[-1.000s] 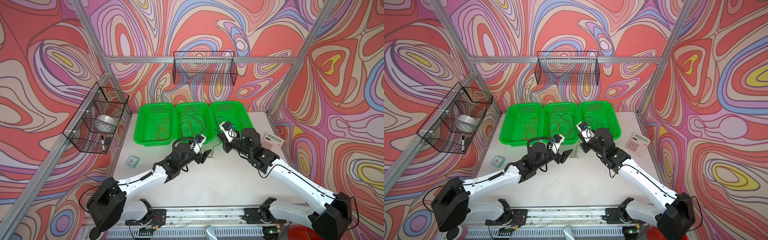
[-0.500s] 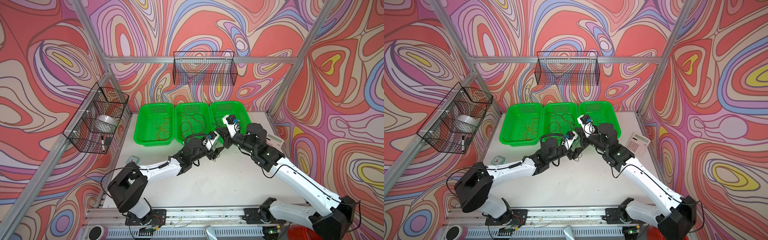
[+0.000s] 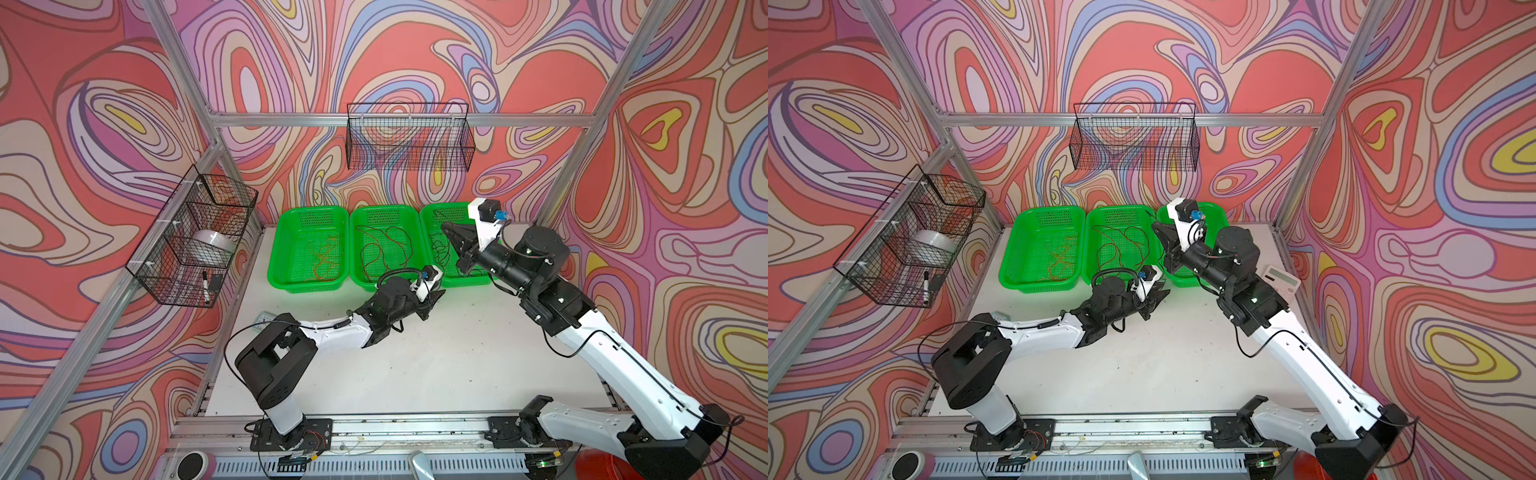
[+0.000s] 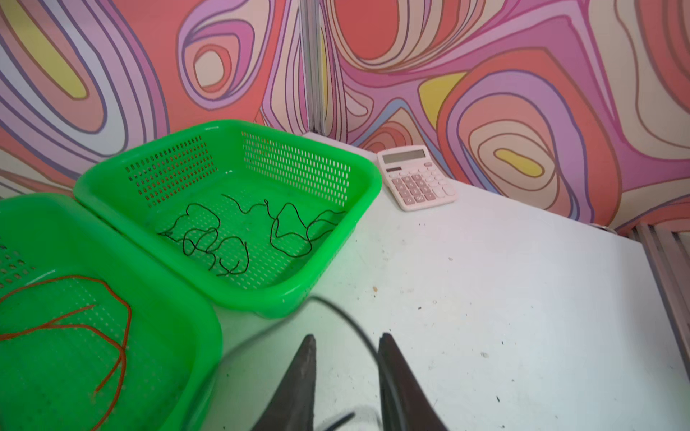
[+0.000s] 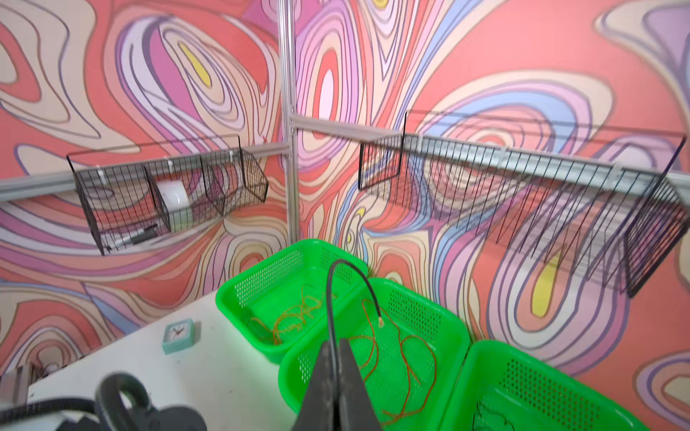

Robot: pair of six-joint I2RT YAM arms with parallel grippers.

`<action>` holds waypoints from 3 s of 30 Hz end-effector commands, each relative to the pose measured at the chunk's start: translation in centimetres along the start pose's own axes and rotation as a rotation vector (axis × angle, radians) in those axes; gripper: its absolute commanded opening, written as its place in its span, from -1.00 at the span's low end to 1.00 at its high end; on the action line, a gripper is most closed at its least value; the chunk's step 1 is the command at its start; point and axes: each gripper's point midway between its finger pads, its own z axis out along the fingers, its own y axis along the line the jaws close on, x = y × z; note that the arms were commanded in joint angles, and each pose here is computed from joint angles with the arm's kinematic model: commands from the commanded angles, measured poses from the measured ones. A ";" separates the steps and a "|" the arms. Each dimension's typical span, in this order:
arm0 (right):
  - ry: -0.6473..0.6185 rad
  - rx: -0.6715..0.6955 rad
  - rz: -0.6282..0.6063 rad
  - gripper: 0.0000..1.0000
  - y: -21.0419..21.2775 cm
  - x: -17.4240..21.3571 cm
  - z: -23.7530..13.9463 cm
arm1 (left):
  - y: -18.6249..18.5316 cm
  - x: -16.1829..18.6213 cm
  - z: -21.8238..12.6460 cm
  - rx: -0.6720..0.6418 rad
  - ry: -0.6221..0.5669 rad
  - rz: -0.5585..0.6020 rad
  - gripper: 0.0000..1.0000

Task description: Untangle the cables

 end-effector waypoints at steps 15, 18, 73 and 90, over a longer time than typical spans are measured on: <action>-0.099 0.156 -0.117 -1.00 -2.7 -7.7 -0.8 | 0.6 7.7 -1.9 -0.046 0.140 -0.015 -1.00; -0.068 0.149 -0.121 -1.00 -2.8 -7.6 -0.4 | 0.4 7.3 -3.1 -0.047 0.110 -0.021 -0.79; -0.047 0.499 -0.079 -1.00 -13.2 -2.9 2.4 | 2.7 4.5 -2.6 -0.125 -0.002 -0.007 -1.00; 0.036 0.721 -0.274 -1.00 -22.3 1.7 7.0 | 2.4 3.5 -4.6 -0.114 0.070 0.003 0.20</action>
